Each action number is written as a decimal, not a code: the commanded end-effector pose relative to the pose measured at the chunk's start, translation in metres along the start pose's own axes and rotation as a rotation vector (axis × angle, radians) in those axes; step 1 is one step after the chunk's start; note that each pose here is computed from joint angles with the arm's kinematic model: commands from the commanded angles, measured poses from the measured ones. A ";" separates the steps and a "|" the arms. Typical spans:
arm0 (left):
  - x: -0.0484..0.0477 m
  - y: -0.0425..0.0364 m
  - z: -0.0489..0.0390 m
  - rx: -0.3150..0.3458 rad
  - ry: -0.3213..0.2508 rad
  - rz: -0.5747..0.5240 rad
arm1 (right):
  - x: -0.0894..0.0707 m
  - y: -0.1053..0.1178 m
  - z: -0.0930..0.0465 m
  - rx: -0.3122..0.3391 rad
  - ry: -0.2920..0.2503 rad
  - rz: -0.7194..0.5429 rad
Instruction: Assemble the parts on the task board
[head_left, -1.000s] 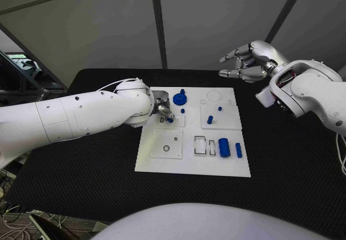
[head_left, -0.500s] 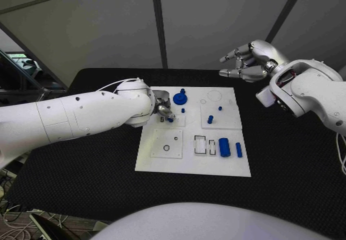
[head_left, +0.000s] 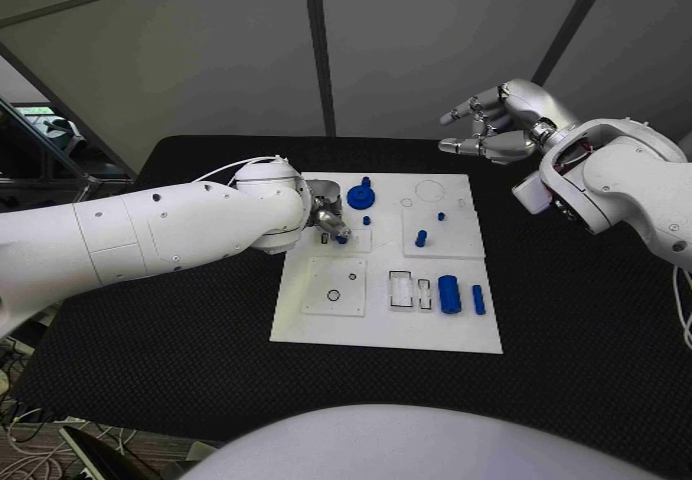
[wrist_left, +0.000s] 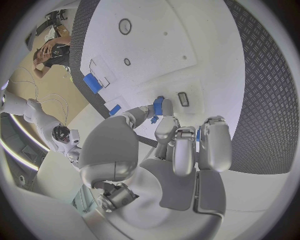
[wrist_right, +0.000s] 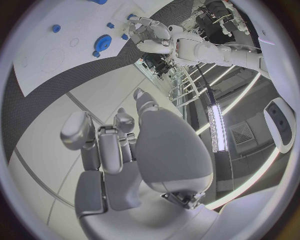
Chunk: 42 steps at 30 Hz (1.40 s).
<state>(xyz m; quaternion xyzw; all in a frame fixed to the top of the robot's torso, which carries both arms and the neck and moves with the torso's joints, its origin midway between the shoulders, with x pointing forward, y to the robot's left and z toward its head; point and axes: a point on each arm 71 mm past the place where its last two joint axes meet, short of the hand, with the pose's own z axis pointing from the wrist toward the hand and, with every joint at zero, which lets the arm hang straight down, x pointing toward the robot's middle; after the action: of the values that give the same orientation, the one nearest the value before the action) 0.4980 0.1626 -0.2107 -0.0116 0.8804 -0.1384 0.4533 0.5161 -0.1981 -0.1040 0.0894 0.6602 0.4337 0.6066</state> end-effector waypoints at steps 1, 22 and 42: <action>0.0039 0.0008 0.0009 -0.009 0.021 0.016 | 0.000 0.001 0.001 -0.007 0.004 -0.002; 0.0026 0.0025 0.0034 -0.017 0.019 0.012 | 0.000 0.000 0.001 0.003 0.004 -0.002; 0.0003 0.0053 0.0016 -0.019 0.001 -0.001 | -0.001 -0.001 0.001 0.005 0.004 -0.003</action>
<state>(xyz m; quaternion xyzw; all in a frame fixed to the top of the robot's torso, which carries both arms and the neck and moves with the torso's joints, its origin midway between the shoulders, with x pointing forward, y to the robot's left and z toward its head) 0.4994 0.1671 -0.2145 -0.0150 0.8833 -0.1316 0.4497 0.5172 -0.1994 -0.1049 0.0919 0.6627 0.4301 0.6061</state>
